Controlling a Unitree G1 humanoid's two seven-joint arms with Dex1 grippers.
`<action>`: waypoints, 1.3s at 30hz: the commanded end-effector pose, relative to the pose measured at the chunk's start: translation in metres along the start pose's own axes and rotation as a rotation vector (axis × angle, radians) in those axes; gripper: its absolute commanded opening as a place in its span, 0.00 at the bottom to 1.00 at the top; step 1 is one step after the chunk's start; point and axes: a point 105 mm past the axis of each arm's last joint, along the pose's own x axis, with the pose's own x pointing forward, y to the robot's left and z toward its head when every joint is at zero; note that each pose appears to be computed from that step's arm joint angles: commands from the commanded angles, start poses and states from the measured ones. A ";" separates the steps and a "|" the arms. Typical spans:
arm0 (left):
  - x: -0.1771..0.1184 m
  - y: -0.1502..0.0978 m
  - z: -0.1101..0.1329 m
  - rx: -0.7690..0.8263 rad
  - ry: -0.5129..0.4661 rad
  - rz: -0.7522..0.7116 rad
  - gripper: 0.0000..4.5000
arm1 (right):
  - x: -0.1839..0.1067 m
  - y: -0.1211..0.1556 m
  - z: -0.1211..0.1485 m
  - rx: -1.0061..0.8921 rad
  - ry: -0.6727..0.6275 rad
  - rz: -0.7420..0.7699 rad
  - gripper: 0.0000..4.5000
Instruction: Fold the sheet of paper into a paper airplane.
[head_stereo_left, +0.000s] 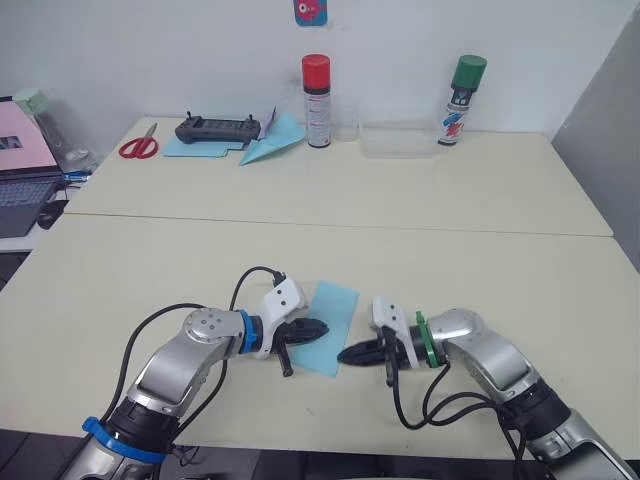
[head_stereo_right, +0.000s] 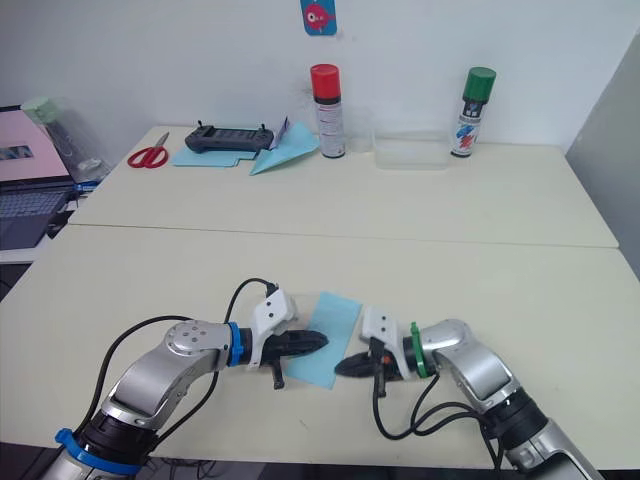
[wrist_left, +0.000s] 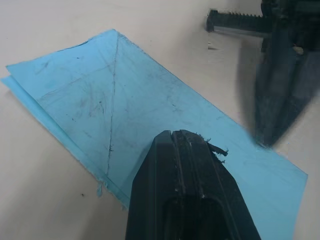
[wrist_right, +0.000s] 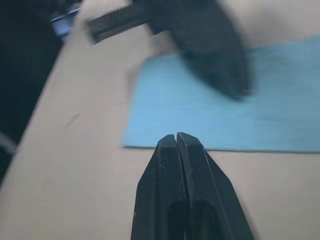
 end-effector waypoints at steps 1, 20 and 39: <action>-0.012 0.008 -0.001 -0.068 -0.013 0.025 0.00 | -0.003 -0.020 0.018 -0.066 -0.046 -0.147 0.00; -0.038 0.035 0.010 -0.021 -0.023 0.051 0.00 | 0.007 -0.032 -0.001 -0.117 0.042 -0.207 0.00; -0.006 0.067 0.030 0.089 -0.056 0.088 0.00 | 0.008 -0.032 -0.003 -0.125 0.055 -0.203 0.00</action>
